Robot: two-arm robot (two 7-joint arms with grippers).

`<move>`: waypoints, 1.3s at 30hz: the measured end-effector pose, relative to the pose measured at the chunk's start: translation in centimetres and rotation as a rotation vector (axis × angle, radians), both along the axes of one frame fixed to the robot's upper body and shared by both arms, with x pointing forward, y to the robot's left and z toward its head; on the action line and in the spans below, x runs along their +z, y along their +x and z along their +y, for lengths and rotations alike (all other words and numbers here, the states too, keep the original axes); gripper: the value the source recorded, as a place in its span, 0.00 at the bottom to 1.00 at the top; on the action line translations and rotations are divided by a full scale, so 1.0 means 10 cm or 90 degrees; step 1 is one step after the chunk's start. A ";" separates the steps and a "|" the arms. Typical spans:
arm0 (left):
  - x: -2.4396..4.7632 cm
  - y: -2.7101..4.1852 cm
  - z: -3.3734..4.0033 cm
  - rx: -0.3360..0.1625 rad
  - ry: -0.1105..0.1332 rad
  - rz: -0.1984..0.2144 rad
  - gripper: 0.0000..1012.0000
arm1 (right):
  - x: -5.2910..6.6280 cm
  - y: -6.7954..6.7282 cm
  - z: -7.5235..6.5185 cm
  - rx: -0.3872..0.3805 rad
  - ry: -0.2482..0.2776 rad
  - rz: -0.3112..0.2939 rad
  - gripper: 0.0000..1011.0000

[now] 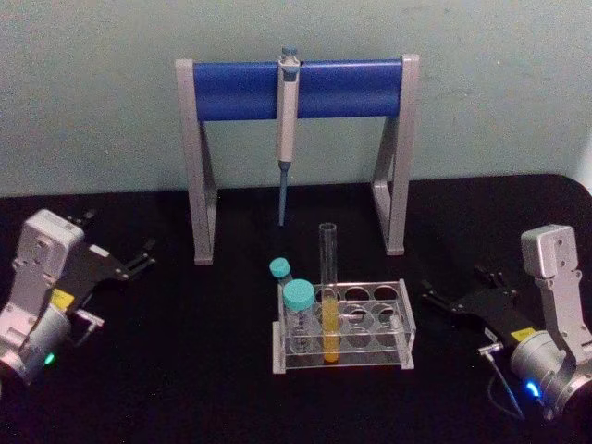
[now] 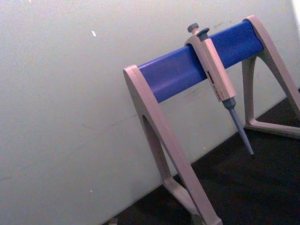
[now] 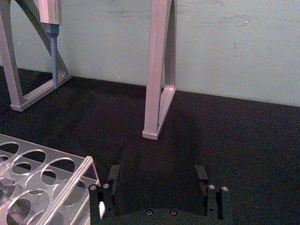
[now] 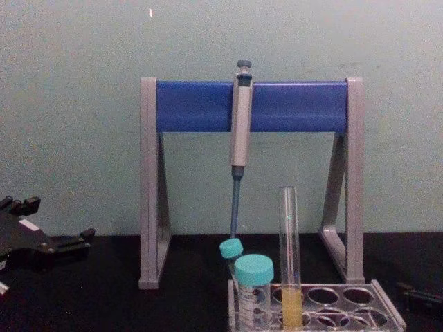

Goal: Pick up the test tube from the test tube rack, shake it, then place it back into the test tube rack.

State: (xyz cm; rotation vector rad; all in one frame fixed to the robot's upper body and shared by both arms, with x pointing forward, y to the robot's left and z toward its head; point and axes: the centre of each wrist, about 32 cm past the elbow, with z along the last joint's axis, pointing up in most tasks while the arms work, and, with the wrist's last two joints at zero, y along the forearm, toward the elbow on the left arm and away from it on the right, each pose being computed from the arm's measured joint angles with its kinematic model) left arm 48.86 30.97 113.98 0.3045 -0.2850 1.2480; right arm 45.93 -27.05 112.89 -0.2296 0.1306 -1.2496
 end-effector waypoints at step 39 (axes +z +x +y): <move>0.000 0.000 0.000 0.000 0.000 0.000 0.99 | 0.01 0.00 0.00 -0.001 0.000 -0.005 0.99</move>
